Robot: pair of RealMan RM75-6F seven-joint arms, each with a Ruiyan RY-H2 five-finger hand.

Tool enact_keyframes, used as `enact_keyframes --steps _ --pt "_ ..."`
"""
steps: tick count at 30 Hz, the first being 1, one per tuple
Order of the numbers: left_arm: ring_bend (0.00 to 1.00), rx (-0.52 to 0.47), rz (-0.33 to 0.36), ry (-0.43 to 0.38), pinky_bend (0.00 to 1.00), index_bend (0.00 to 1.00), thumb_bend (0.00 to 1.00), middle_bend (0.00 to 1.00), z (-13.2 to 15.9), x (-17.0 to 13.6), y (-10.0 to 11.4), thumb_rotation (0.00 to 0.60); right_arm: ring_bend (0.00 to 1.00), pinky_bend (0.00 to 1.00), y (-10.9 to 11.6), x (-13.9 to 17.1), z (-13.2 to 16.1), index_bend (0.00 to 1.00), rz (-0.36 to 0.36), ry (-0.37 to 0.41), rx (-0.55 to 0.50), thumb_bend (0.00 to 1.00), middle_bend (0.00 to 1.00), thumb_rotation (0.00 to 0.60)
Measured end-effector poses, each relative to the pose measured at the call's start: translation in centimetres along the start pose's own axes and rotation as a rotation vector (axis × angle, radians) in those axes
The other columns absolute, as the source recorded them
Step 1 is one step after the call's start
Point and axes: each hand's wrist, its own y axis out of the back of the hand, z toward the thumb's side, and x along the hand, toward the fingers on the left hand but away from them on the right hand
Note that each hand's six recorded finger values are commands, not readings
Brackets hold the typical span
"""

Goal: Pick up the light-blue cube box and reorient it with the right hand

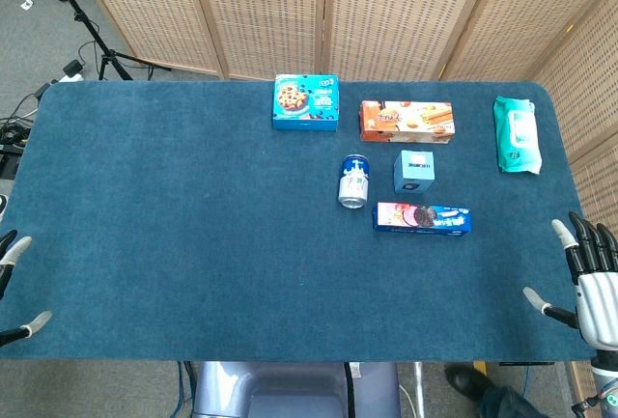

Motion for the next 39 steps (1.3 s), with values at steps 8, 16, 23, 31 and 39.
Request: enact_keyframes --steps 8,16,23,31,39 --pt "0.0 0.001 -0.004 0.001 0.0 0.0 0.0 0.0 0.0 0.1 -0.1 0.6 0.0 0.0 -0.1 0.0 0.0 0.0 0.003 0.001 0.0 0.0 0.0 0.6" --pt "0.0 -0.001 0.004 0.013 0.0 0.0 0.0 0.0 -0.3 0.2 0.1 0.6 0.0 0.0 -0.4 -1.0 0.2 0.0 0.027 0.019 -0.004 0.0 0.0 0.6" --pt "0.0 0.016 -0.005 0.027 0.0 0.0 0.0 0.0 -0.3 0.8 -0.3 0.6 0.0 0.0 -0.2 -4.9 1.3 0.0 0.086 0.093 -0.007 0.0 0.0 0.6" --pt "0.0 0.031 -0.012 0.055 0.0 0.0 0.0 0.0 -0.6 1.5 -0.7 0.6 0.0 0.0 -1.2 -11.1 3.2 0.0 0.263 0.141 -0.087 0.0 0.0 0.6" --pt "0.0 0.049 -0.03 0.083 0.0 0.0 0.0 0.0 -0.8 2.5 -1.3 0.6 0.0 0.0 -4.0 -17.6 6.2 0.0 0.449 0.135 -0.103 0.0 0.0 0.6"
